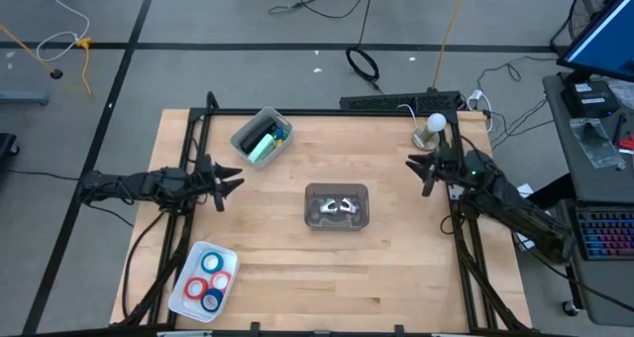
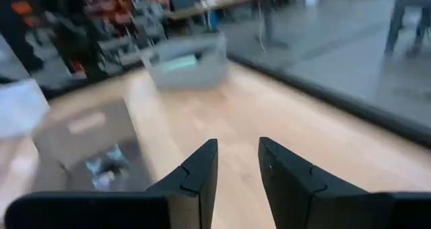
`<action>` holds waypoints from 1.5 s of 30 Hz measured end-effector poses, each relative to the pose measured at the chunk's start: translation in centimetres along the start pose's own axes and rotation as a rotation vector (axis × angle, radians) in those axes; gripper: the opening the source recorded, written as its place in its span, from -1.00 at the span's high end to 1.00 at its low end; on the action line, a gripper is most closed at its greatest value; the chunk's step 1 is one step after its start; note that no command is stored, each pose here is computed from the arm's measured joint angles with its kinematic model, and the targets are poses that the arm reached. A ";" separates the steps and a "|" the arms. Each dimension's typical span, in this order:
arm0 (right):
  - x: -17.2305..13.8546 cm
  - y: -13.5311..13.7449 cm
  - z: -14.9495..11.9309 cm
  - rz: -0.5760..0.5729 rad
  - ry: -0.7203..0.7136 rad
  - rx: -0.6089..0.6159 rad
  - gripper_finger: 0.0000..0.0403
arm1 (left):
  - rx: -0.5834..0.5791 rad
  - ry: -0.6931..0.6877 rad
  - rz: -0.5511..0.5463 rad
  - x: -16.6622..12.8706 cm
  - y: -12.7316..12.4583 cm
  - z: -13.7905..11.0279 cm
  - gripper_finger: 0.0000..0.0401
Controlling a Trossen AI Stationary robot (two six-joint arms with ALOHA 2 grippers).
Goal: Pick and place Stapler, Stapler remover, tape
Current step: Return to Home Position
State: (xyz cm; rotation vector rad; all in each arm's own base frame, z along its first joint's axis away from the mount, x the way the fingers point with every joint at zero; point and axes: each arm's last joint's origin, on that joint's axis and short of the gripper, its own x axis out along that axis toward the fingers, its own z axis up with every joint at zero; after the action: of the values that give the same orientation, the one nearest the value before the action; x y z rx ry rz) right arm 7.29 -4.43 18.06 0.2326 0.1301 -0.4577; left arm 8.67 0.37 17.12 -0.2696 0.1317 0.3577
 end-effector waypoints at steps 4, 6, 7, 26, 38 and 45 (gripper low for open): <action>0.2 -0.2 -0.4 -0.032 0.003 0.030 0.50 | 0.006 -0.015 0.046 0.0 0.1 0.0 0.13; 0.4 -0.3 -0.9 -0.030 0.025 0.039 0.50 | 0.007 -0.021 0.062 0.0 0.2 0.1 0.13; 0.4 -0.3 -0.8 -0.027 0.018 0.031 0.50 | 0.007 -0.022 0.068 0.0 0.2 0.1 0.13; 0.5 -0.3 -0.7 -0.025 -0.007 0.054 0.50 | 0.004 -0.026 0.066 0.0 0.2 0.1 0.13; 0.5 -0.3 -0.7 -0.025 -0.007 0.054 0.50 | 0.004 -0.027 0.066 0.0 0.2 0.1 0.13; 0.5 -0.3 -0.7 -0.025 -0.007 0.054 0.50 | 0.003 -0.026 0.065 0.0 0.2 0.1 0.13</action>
State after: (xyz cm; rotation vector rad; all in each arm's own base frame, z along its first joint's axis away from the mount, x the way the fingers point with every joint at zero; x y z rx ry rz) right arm 7.51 -4.71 17.24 0.2830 0.1142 -0.4872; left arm 8.63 0.56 17.19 -0.2576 0.1154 0.4256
